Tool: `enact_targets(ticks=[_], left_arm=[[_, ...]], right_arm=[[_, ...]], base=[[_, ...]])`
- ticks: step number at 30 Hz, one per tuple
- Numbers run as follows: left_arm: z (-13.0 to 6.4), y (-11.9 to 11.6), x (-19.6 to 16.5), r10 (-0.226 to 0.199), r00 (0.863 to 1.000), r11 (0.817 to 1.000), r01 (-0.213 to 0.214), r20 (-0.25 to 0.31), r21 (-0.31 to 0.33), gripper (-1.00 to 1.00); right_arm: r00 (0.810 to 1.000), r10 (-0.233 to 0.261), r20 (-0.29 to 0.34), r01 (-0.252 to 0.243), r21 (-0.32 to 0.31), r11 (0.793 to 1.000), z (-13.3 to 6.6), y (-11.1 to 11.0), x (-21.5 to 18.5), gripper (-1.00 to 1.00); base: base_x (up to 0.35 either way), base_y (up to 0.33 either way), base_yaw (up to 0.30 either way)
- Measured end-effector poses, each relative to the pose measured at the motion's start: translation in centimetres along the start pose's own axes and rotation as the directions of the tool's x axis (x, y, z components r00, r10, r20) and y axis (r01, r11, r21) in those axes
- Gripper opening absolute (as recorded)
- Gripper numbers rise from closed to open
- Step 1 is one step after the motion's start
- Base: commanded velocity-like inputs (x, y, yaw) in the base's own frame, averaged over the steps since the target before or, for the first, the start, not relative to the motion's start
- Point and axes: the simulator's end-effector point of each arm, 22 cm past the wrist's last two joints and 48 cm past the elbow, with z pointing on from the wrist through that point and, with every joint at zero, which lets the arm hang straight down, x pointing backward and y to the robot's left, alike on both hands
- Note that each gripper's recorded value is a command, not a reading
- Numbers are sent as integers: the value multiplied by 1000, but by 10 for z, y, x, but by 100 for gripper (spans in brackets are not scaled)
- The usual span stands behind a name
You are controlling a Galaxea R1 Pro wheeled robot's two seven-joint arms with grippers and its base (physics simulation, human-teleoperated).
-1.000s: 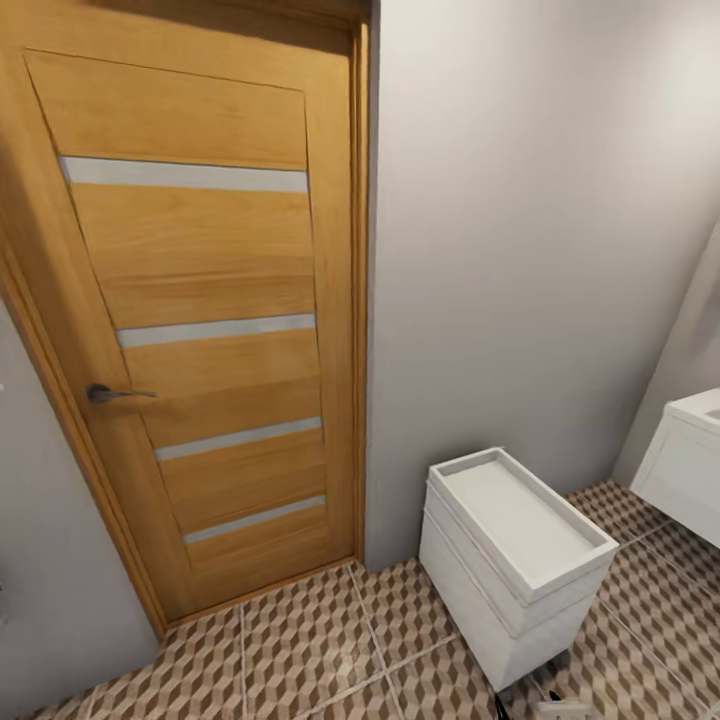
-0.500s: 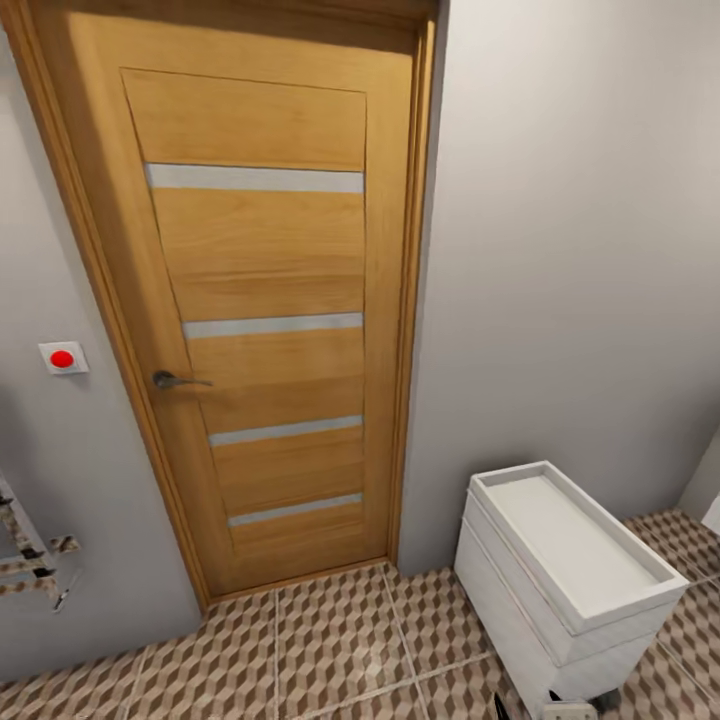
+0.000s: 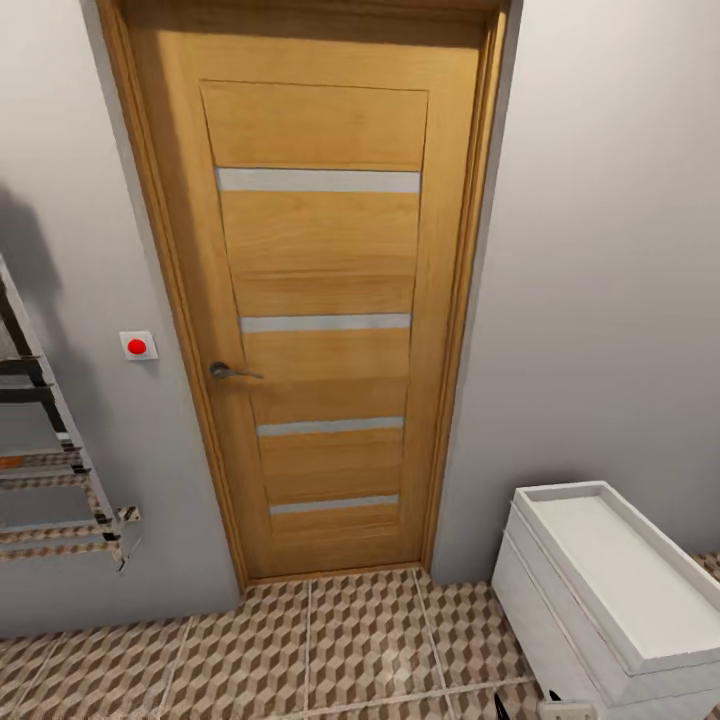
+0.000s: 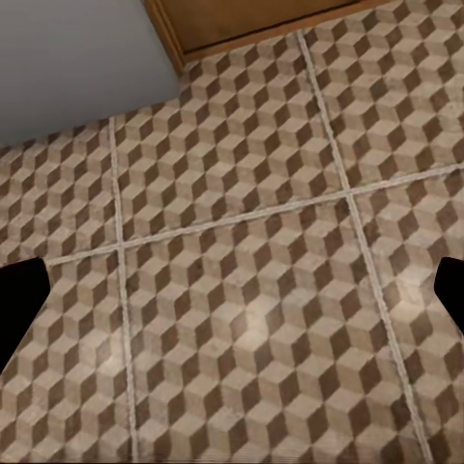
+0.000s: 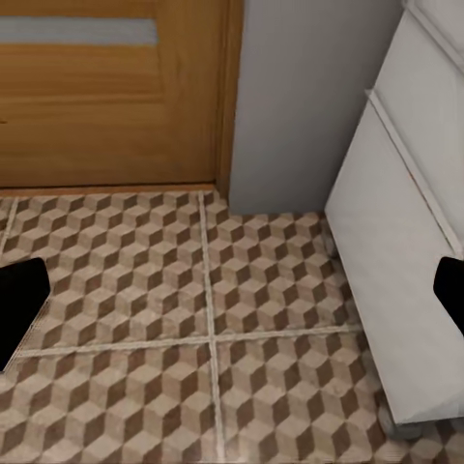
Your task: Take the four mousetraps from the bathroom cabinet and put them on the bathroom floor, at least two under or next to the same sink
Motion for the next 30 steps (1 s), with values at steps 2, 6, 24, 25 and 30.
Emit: enact_targets(ticks=[2,6,24,25,30], left_arm=[[0,0,0,0,1000,1000,0,0,0,100],[0,0,0,0,1000,1000,0,0,0,100],[0,0,0,0,1000,1000,0,0,0,100],[0,0,0,0,1000,1000,0,0,0,100],[0,0,0,0,1000,1000,0,0,0,100]], right_arm=[[1000,0,0,0,0,1000,0,0,0,100],[1000,0,0,0,1,1000,0,0,0,100],[1000,0,0,0,1,1000,0,0,0,100],[1000,0,0,0,1,1000,0,0,0,100],[1000,0,0,0,1,1000,0,0,0,100]], base=[[0,0,288],[0,0,288],[0,0,288],[0,0,288],[0,0,288]])
